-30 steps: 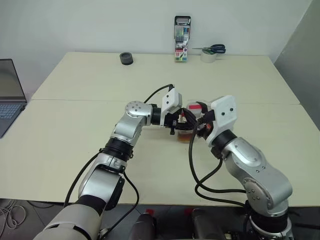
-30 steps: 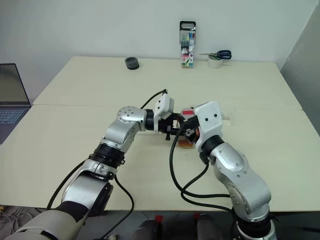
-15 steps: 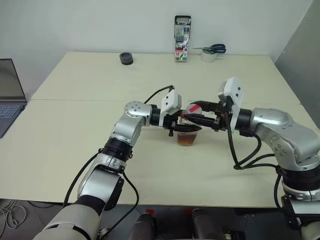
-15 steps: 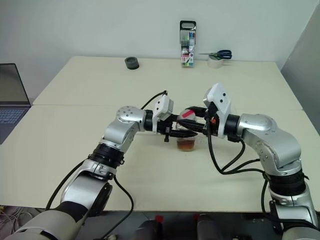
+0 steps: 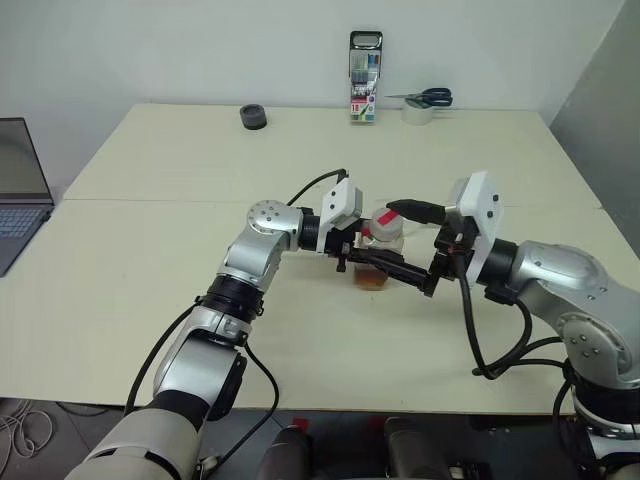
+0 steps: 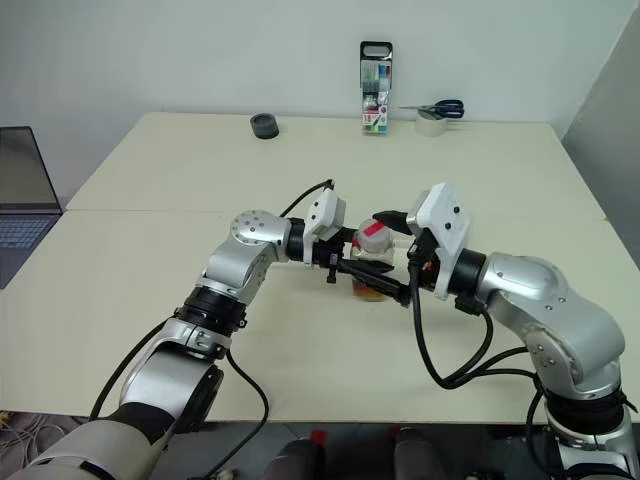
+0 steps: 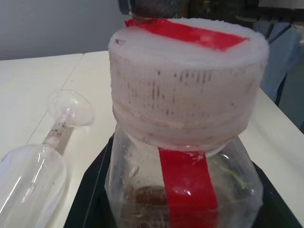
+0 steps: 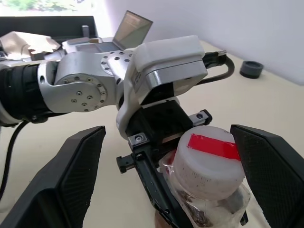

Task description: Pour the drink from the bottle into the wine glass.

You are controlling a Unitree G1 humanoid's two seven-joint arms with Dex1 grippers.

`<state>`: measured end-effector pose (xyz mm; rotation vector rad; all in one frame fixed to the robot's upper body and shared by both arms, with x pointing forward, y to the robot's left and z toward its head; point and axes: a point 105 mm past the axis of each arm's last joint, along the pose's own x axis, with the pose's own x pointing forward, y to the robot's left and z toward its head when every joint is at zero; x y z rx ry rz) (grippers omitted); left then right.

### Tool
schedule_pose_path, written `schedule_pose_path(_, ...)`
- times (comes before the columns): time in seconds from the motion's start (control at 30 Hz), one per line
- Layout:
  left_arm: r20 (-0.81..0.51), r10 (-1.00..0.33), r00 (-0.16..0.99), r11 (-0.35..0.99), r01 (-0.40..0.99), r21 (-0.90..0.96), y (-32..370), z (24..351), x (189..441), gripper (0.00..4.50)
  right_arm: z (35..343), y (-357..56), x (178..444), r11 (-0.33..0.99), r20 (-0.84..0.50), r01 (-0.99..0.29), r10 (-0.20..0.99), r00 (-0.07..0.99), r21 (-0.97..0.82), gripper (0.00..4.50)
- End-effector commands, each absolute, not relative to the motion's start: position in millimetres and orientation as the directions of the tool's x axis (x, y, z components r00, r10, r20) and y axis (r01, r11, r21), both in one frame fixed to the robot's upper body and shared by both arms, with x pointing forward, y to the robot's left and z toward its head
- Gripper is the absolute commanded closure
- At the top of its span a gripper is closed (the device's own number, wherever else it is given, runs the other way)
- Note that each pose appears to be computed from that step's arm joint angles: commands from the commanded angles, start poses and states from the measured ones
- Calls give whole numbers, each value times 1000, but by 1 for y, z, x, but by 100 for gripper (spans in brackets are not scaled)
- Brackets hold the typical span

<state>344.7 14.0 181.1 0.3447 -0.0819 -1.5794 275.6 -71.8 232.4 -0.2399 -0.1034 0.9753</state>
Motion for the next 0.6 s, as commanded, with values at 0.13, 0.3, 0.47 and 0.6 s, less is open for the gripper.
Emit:
schedule_pose_path(0.13,-130,-991,-18,-58,948,314,11,199,342,274,240,-80,283,601,44,-743,785,618,-295,0)
schedule_pose_path(0.3,-132,-991,-19,-59,948,313,12,199,342,274,241,-88,289,630,54,-717,761,646,-298,0)
schedule_pose_path(0.47,-134,-991,-18,-60,948,313,12,199,342,274,241,-93,291,648,61,-702,746,663,-296,0)
schedule_pose_path(0.6,-135,-991,-18,-60,948,311,13,198,342,274,240,-98,291,658,58,-692,736,675,-297,0)
